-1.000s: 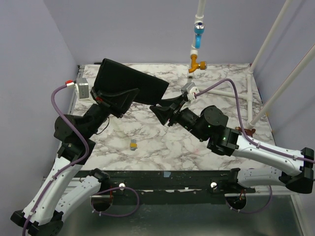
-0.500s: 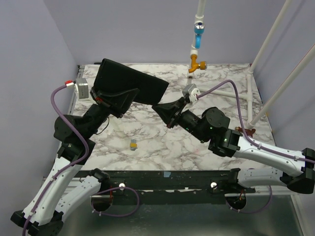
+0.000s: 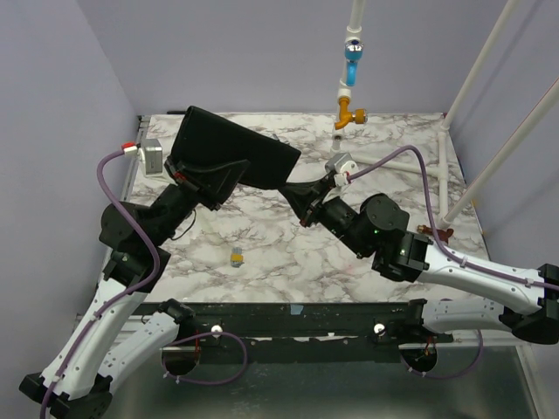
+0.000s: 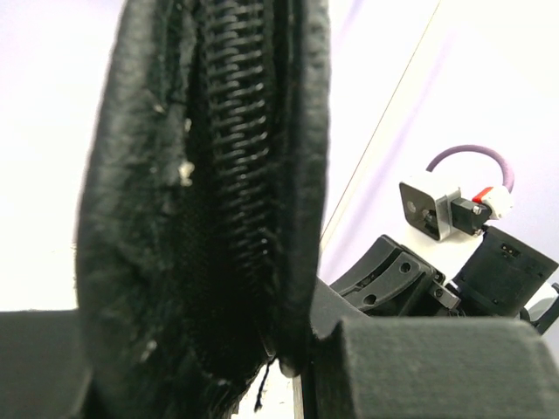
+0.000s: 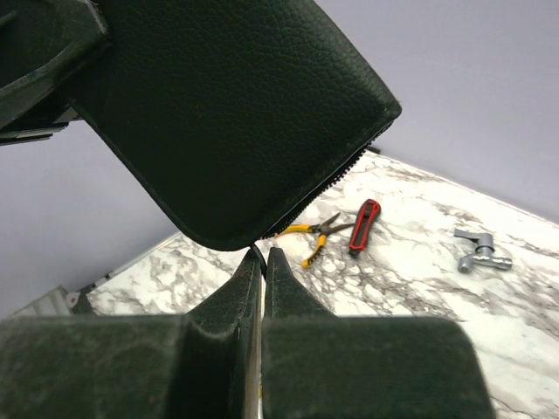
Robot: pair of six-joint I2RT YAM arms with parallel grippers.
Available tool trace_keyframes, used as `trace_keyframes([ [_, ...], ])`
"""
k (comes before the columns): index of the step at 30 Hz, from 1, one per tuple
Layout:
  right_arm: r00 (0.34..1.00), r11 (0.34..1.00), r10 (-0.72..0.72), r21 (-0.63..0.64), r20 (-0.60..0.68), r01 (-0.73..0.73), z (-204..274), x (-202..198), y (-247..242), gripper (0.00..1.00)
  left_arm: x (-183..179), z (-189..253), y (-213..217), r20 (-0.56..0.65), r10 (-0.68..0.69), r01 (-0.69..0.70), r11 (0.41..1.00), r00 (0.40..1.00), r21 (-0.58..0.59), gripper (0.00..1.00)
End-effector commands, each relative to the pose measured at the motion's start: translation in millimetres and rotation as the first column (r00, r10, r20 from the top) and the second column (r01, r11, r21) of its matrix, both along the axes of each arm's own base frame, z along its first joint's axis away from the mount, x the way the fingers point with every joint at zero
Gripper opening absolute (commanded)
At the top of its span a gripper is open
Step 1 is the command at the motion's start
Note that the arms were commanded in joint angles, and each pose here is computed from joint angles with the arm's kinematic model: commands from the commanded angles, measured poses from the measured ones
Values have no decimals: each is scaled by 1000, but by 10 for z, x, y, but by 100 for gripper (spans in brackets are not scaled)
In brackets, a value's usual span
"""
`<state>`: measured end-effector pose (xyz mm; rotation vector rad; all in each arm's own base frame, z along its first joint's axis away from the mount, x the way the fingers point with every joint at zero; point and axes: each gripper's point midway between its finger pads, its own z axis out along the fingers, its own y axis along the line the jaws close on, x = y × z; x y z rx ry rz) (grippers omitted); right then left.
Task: Sort the hair-cutting tools
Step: Zip the hairdressing tool bag at the center of the board.
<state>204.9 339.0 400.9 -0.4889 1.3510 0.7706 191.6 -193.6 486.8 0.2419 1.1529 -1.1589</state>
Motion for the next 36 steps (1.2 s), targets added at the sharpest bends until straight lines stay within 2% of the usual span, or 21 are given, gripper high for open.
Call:
trace_keyframes([
  [1,963,964,-263,66,52,259,302,281,-530,1,-201,-24,27,35,-40,39,999,999,20,0],
  [11,930,929,-357,133,87,345,476,293,-840,1,-158,-273,43,-13,-15,16,998,1000,57,0],
  [15,937,937,-339,121,89,328,455,273,-825,1,-133,-312,42,-22,-10,11,999,1000,52,0],
  [20,967,969,-243,71,71,239,346,197,-644,1,-132,-232,46,-29,-15,16,1000,999,25,0],
  [21,974,973,-223,77,50,218,332,171,-623,4,-153,-188,60,-24,-16,16,1000,1000,12,0],
  [23,980,978,-197,82,32,193,350,127,-621,27,-217,-60,98,0,-24,24,999,1000,-29,0],
  [25,988,981,-153,114,-17,154,380,65,-600,43,-282,62,147,1,-47,47,994,999,-94,0],
  [27,996,984,-80,155,-50,87,413,-40,-549,55,-322,174,164,-14,-104,100,981,994,-164,0],
  [30,993,977,-5,210,-118,29,408,-143,-502,63,-323,255,133,-72,-254,225,933,965,-281,0],
  [32,989,964,21,267,-145,19,430,-200,-562,66,-305,306,146,-97,-370,308,870,924,-385,0],
  [34,987,948,68,319,-145,-19,472,-288,-604,68,-316,393,171,-60,-466,391,800,883,-455,0],
  [36,981,925,141,371,-130,-84,558,-414,-611,70,-323,448,141,-34,-542,463,748,840,-476,0],
])
